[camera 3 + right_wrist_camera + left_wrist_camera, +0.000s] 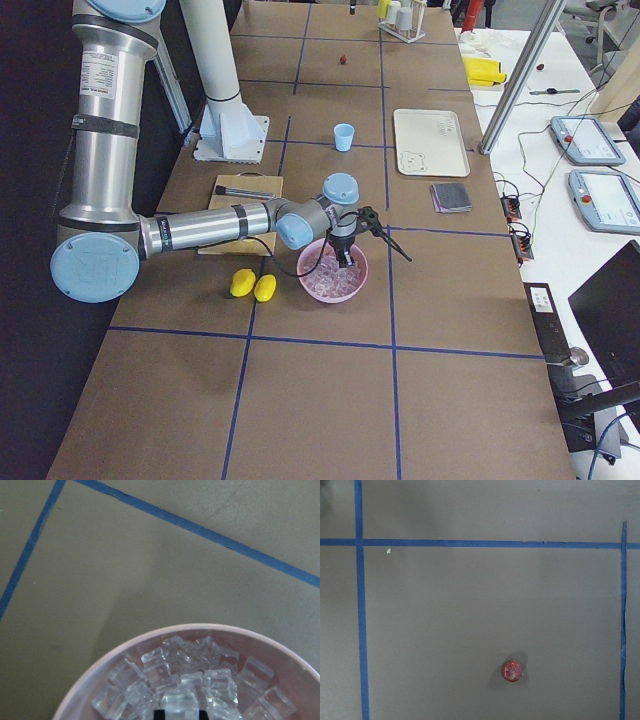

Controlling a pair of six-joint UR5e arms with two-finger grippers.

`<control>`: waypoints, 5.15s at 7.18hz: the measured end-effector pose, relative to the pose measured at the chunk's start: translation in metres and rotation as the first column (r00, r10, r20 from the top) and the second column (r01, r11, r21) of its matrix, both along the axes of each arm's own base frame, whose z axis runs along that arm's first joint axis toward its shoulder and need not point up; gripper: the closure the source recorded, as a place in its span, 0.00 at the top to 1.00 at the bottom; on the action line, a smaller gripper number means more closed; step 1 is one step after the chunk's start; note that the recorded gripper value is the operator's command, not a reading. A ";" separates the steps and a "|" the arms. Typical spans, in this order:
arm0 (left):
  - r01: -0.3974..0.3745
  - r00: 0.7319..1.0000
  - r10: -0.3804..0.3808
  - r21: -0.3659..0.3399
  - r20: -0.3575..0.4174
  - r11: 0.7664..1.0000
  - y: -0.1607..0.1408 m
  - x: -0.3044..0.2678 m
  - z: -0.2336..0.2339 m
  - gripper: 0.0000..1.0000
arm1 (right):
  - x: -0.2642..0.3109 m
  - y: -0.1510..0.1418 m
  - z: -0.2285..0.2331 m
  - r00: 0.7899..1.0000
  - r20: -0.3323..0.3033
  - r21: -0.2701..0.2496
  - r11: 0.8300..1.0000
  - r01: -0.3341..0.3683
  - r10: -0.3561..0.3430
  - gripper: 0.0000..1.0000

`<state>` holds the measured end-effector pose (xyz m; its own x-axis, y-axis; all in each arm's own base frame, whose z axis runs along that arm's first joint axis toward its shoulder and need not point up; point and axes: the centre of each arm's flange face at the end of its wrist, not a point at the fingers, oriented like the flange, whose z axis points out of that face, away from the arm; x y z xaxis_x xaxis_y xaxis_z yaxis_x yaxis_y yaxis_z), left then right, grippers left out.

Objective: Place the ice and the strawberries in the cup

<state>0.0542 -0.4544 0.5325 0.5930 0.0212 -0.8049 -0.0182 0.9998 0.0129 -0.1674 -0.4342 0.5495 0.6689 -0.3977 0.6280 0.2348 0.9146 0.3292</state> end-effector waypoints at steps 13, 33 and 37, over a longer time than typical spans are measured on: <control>0.023 1.000 -0.023 -0.009 -0.007 1.000 0.000 0.002 -0.013 1.00 | -0.355 0.035 -0.378 0.846 0.281 -0.402 0.856 -0.324 0.453 0.55; 0.078 0.995 -0.071 -0.106 0.063 0.991 0.019 0.167 0.059 1.00 | 0.168 -0.024 0.021 0.994 -0.008 -0.119 0.987 -0.106 0.106 0.99; 0.098 0.991 -0.091 -0.068 0.101 0.993 0.027 0.191 0.062 0.92 | 0.167 -0.030 0.015 0.994 -0.017 -0.105 0.989 -0.107 0.106 0.99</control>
<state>0.2450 -0.4274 0.5949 0.6650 -0.0955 -0.7407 0.0789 0.9952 -0.0575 -0.0008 -0.4646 0.5650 0.7110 -0.2558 0.6550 0.1370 0.9640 0.2277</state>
